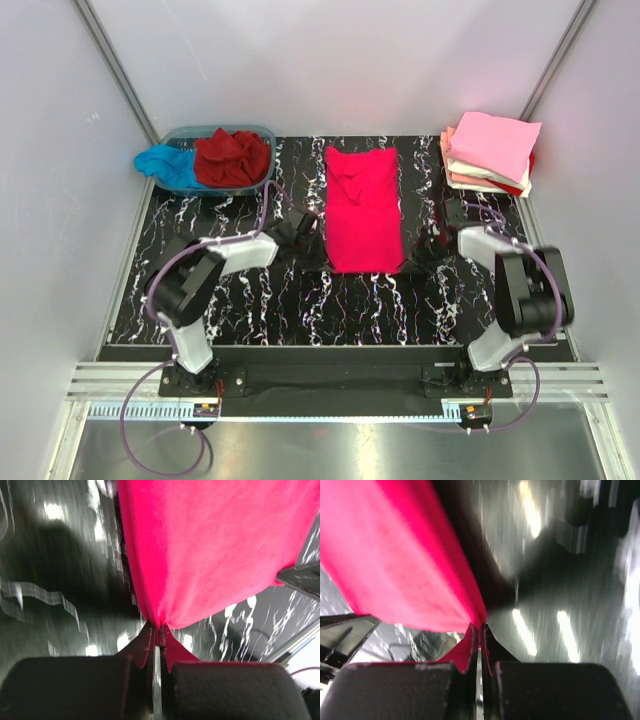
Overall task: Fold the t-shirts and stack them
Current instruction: Fold the tshirt
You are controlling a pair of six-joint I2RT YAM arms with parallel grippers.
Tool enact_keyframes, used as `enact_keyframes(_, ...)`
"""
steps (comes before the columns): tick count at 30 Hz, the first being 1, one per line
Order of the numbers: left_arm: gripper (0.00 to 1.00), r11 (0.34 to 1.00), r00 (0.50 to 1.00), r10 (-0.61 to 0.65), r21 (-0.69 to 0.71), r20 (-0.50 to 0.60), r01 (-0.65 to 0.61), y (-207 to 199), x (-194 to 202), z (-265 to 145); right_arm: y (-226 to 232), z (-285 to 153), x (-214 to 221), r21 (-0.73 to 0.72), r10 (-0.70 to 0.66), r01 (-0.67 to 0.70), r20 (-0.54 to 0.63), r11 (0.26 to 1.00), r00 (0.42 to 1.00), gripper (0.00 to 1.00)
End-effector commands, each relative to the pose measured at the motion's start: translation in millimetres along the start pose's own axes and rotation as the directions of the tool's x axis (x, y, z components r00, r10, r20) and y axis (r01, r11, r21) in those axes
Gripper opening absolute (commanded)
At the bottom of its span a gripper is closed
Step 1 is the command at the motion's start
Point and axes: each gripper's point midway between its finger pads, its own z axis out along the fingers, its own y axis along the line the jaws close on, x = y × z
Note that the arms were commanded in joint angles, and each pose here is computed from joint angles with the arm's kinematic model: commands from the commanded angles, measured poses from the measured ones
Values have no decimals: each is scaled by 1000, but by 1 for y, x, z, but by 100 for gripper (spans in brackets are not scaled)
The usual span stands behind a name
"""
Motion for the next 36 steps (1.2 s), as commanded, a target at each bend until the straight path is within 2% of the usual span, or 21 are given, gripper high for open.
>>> enact_keyframes(1, 0, 997, 996, 76, 7, 54, -77, -18, 13, -39, 8, -28, 29, -16, 27, -27, 24, 1000, 999, 0)
enact_keyframes(5, 0, 993, 993, 118, -25, 26, -117, -12, 54, -65, 16, -56, 74, -58, 16, -16, 6, 998, 1000, 0)
enact_keyframes(6, 0, 993, 992, 117, 4, 50, -117, -20, 57, -79, 20, -59, 88, -67, -11, 11, -4, 998, 1000, 0)
enact_keyframes(11, 0, 989, 989, 147, -22, 35, -146, -12, 107, -117, 8, -90, 144, -90, -5, 3, -25, 996, 1000, 0)
enact_keyframes(13, 0, 991, 990, 129, 9, 60, -130, -17, 115, -137, 0, -98, 157, -97, 17, -20, -32, 995, 999, 0)
enact_keyframes(14, 0, 990, 990, 138, 1, 34, -138, -11, 129, -143, -4, -108, 164, -109, 18, -21, -22, 994, 1000, 0)
enact_keyframes(15, 0, 993, 991, 116, 22, 69, -118, -14, 127, -154, -7, -112, 167, -114, 22, -24, -19, 993, 1000, 0)
enact_keyframes(17, 0, 993, 991, 118, 24, 67, -119, -12, 134, -163, -9, -120, 173, -138, 37, -38, -9, 990, 999, 0)
enact_keyframes(23, 0, 989, 983, 136, 39, 122, -141, -28, 120, -185, 6, -133, 166, -165, 29, -25, 16, 986, 999, 0)
enact_keyframes(27, 0, 980, 970, 198, -32, 141, -196, -39, 102, -186, 28, -151, 139, -161, -10, 29, 115, 986, 993, 0)
enact_keyframes(36, 1, 976, 962, 219, -52, 163, -213, -54, 65, -185, 64, -163, 93, -114, -79, 107, 226, 988, 971, 0)
